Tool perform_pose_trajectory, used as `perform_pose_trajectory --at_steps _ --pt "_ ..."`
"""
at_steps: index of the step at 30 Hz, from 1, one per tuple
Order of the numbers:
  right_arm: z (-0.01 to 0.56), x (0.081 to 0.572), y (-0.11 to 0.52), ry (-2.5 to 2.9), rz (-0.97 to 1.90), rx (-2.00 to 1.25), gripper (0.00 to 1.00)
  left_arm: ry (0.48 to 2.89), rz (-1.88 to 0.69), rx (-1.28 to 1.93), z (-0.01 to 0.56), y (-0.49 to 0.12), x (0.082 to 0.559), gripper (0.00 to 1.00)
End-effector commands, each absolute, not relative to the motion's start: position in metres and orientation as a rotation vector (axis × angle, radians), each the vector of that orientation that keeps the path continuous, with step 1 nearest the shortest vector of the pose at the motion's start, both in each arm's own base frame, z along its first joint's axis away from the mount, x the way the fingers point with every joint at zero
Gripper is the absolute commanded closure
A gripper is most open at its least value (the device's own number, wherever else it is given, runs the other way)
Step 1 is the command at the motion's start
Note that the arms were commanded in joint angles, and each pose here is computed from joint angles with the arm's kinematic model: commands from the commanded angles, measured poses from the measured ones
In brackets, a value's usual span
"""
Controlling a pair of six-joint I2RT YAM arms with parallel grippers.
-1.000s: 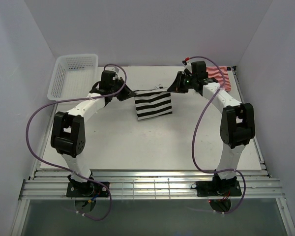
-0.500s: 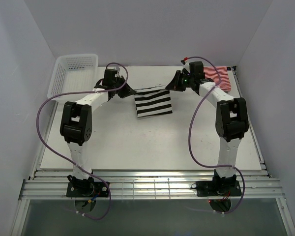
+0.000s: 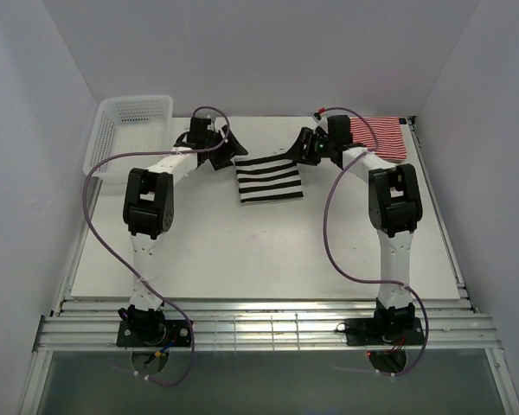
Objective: Fold and stack the tank tops
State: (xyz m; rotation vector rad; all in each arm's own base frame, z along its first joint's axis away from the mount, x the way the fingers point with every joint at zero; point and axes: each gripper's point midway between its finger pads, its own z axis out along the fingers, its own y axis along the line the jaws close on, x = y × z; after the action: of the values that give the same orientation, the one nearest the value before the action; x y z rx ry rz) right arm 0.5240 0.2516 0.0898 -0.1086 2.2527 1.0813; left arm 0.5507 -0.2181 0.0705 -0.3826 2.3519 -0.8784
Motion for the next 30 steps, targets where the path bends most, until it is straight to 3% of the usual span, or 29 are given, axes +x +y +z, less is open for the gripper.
perform_pose_trajectory --at_steps 1,2,3,4,13,23,30 --pt "0.143 0.536 0.263 2.077 1.144 -0.250 0.24 2.329 -0.921 -0.296 0.102 -0.219 0.558 0.03" --pt "0.153 0.530 0.263 2.058 1.138 -0.266 0.09 2.321 -0.923 -0.289 0.106 -0.219 0.557 0.02" --pt "0.155 0.526 0.263 2.052 1.128 -0.276 0.05 2.310 -0.913 -0.284 0.114 -0.217 0.556 0.02" --pt "0.158 0.522 0.262 2.042 1.111 -0.293 0.10 2.302 -0.910 -0.281 0.118 -0.217 0.554 0.02" --pt "0.152 0.480 0.267 2.076 1.131 -0.328 0.10 2.319 -0.991 -0.184 0.143 -0.246 0.506 0.02" --pt "0.132 0.516 0.284 2.082 1.176 -0.304 0.10 2.336 -1.021 -0.160 0.139 -0.267 0.487 0.02" --pt "0.094 0.543 0.292 2.143 1.185 -0.259 0.10 2.475 -0.959 -0.180 0.080 -0.266 0.480 0.02"
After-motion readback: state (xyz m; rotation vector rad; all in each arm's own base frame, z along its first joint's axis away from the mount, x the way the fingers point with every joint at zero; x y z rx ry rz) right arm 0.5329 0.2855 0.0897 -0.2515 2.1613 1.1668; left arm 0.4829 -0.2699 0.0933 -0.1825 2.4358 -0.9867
